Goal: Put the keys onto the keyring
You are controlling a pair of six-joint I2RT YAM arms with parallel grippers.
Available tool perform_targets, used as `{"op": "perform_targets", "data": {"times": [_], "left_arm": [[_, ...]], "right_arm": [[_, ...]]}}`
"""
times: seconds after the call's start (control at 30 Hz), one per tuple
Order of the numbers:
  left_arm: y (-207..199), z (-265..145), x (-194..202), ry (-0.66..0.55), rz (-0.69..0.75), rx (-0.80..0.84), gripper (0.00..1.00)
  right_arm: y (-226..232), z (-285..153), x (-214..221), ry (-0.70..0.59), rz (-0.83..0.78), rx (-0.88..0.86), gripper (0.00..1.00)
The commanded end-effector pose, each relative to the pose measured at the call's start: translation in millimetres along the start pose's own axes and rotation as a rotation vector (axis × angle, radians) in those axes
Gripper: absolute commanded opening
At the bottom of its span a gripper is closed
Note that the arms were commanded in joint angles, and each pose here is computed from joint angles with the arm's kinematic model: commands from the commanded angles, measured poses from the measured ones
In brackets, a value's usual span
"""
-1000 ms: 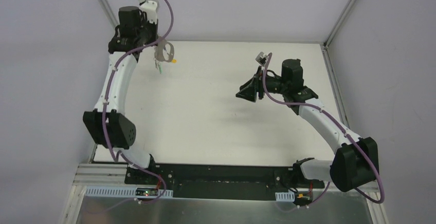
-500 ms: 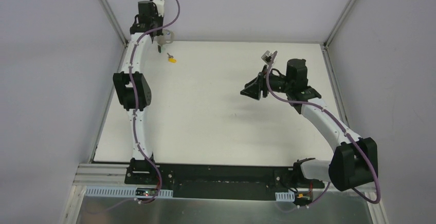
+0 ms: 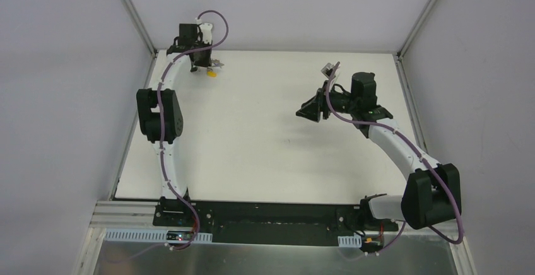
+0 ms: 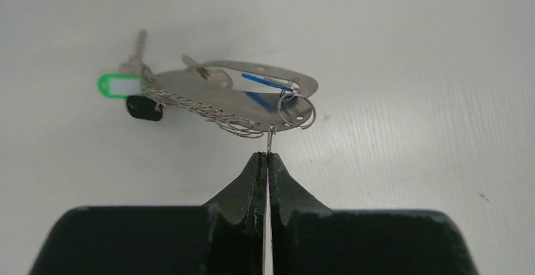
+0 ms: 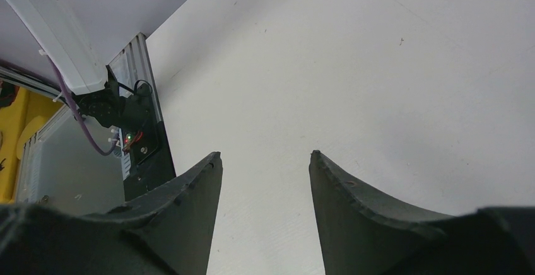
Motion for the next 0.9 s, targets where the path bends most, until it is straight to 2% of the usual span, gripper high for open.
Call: {"op": "perform_targets", "data": {"times": [0.0,0.43,0.67,0.77,0.87], "left_arm": [[-34,-27,10,0.023,-0.055,0.103,0.00],[-128,-86,38,0.074,-0.046,0.370,0.00],[-200,-148,45,0.043,0.088,0.535,0.00],[-207,-174,38,-0.018,0.138,0.540,0.00],[-197,-191,29,-0.074,0.160,0.474,0.00]], "right_arm": [[8,-5,-4,-0.023,-0.045,-0.038,0.56],[18,-19,-12,-0.072,-0.074,-0.042,0.56],[16,-26,-17,-0.099,-0.084,-0.022,0.56],[13,-26,-17,-0.101,-0.082,-0.014,0.56],[12,-26,-17,-0.099,-0.076,-0.014,0.57]]}}
Point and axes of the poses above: each gripper's point midway between its finger pads, its own z axis out along the fingers, its own y axis along the line the jaws close on, x = y × z, the point moved 6 cm from there along -z, back along the fingers, and after that the axes turned 9 degrees about z, right-handed, at the moved point
